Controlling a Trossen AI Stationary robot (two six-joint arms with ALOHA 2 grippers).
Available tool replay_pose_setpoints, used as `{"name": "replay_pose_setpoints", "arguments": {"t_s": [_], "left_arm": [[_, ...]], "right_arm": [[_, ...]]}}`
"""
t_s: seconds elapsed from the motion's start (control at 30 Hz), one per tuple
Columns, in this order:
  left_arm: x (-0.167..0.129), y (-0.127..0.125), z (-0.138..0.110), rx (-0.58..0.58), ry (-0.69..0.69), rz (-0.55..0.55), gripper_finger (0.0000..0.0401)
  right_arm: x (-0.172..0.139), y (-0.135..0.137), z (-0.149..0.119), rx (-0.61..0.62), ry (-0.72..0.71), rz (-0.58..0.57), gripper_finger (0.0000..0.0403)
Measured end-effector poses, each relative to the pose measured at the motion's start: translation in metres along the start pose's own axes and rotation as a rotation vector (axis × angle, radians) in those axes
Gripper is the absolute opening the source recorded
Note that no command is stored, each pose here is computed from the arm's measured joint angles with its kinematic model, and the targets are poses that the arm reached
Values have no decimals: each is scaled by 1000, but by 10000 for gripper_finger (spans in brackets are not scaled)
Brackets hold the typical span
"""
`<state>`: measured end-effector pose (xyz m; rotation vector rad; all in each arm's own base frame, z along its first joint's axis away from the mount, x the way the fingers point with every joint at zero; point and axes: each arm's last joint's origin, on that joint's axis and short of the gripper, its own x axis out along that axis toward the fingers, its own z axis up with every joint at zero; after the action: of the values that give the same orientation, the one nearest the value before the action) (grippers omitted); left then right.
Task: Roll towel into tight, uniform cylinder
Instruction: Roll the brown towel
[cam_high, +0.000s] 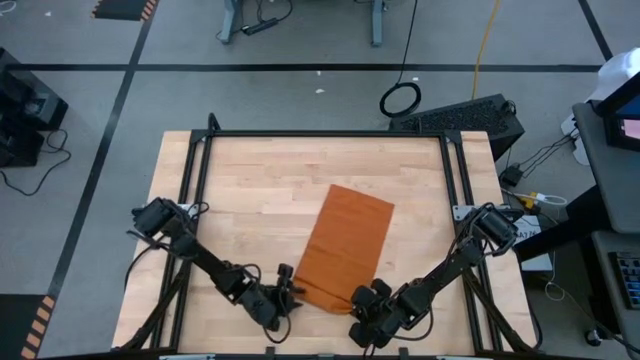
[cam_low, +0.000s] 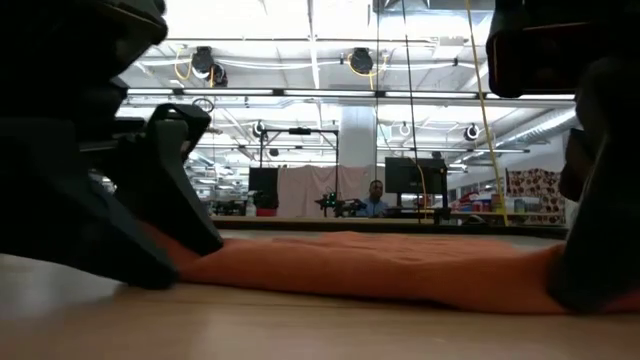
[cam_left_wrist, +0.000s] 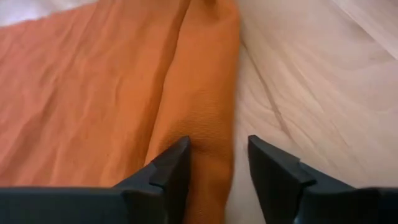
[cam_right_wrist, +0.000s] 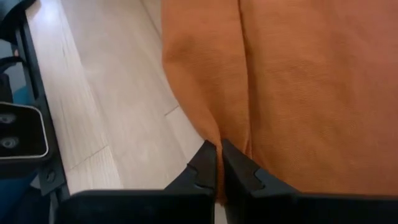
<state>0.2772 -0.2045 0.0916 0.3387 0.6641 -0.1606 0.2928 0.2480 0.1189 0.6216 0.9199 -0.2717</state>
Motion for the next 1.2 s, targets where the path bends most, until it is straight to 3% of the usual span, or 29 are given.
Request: {"name": "replay_pose_setpoints", "arguments": {"t_s": [0.17, 0.5, 0.67, 0.9, 1.07, 1.2], "left_arm": [[-3, -3, 1, 27, -4, -1, 157], [-15, -15, -2, 118, -3, 92, 258], [-11, -7, 0, 138, 5, 79, 260], [-2, 9, 1, 70, 45, -14, 188], [2, 16, 1, 24, 58, -65, 96], [-2, 26, 3, -96, 98, -118, 19]], "right_arm": [[0, 0, 0, -10, 9, 4, 0], [0, 0, 1, -29, 7, 4, 0], [0, 0, 1, -27, 5, 5, 0], [0, 0, 1, -50, 6, 7, 0], [0, 1, 1, -111, 6, 8, 0], [0, 1, 1, -181, 6, 11, 12]]}}
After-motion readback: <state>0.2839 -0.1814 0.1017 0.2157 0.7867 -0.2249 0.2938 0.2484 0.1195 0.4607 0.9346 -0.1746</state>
